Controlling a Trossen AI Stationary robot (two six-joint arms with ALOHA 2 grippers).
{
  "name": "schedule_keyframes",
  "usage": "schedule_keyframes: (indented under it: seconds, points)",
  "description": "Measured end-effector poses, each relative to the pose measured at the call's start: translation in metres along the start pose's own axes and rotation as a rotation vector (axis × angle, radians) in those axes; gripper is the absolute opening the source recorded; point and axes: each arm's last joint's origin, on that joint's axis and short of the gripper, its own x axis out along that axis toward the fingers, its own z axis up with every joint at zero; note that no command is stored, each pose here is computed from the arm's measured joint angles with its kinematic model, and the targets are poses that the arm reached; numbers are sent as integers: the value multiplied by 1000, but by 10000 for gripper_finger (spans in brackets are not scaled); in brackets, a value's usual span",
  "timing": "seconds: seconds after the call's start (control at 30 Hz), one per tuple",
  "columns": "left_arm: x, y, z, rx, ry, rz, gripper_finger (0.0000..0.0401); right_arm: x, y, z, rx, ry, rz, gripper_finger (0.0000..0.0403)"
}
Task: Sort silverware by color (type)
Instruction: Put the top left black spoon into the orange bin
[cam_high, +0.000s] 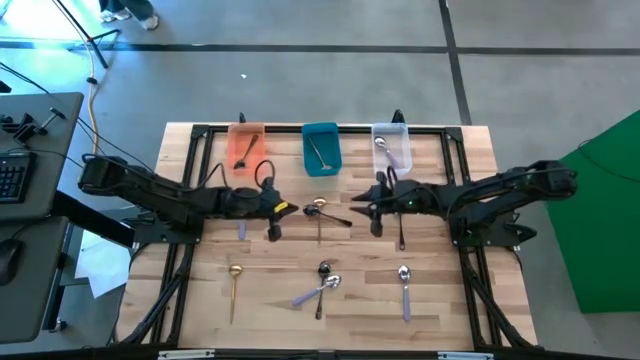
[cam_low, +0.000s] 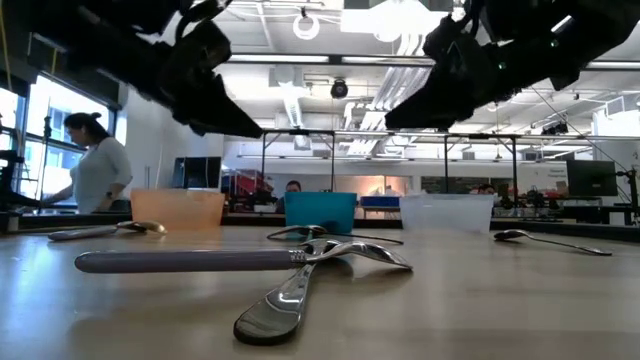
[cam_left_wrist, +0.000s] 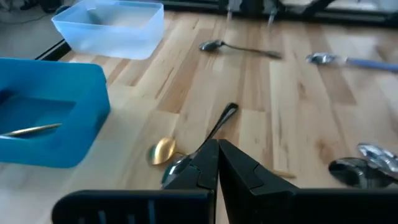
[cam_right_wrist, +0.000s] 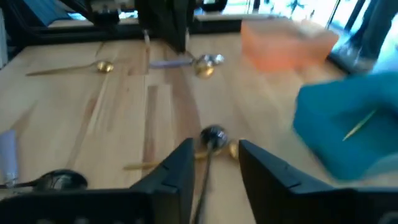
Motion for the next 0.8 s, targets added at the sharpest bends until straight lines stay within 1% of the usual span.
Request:
schedule_keyframes:
  seconds: [0.1, 0.2, 0.3, 0.43, 0.53, 0.67, 0.8]
  points:
    - [-3, 2, -12, -35, -31, -6, 3, 8, 1, -10, 84, 49, -2, 141]
    - [-4, 3, -16, -61, -51, -6, 3, 15, 2, -17, 110, 84, -21, 160]
    - [-5, 4, -20, -83, -43, -5, 3, 24, 5, -18, 108, 107, -47, 170]
    - [-6, 4, -22, -123, -47, -6, 3, 43, 10, -17, 90, 138, -48, 173]
    - [-7, 5, -25, -145, -55, 3, 3, 59, 13, -17, 52, 160, -34, 173]
    - [-7, 6, -23, -225, -92, 32, 3, 80, 14, -17, 44, 184, -30, 172]
    - [-8, 3, -23, -224, -104, 55, 3, 100, 13, -22, 43, 248, -44, 172]
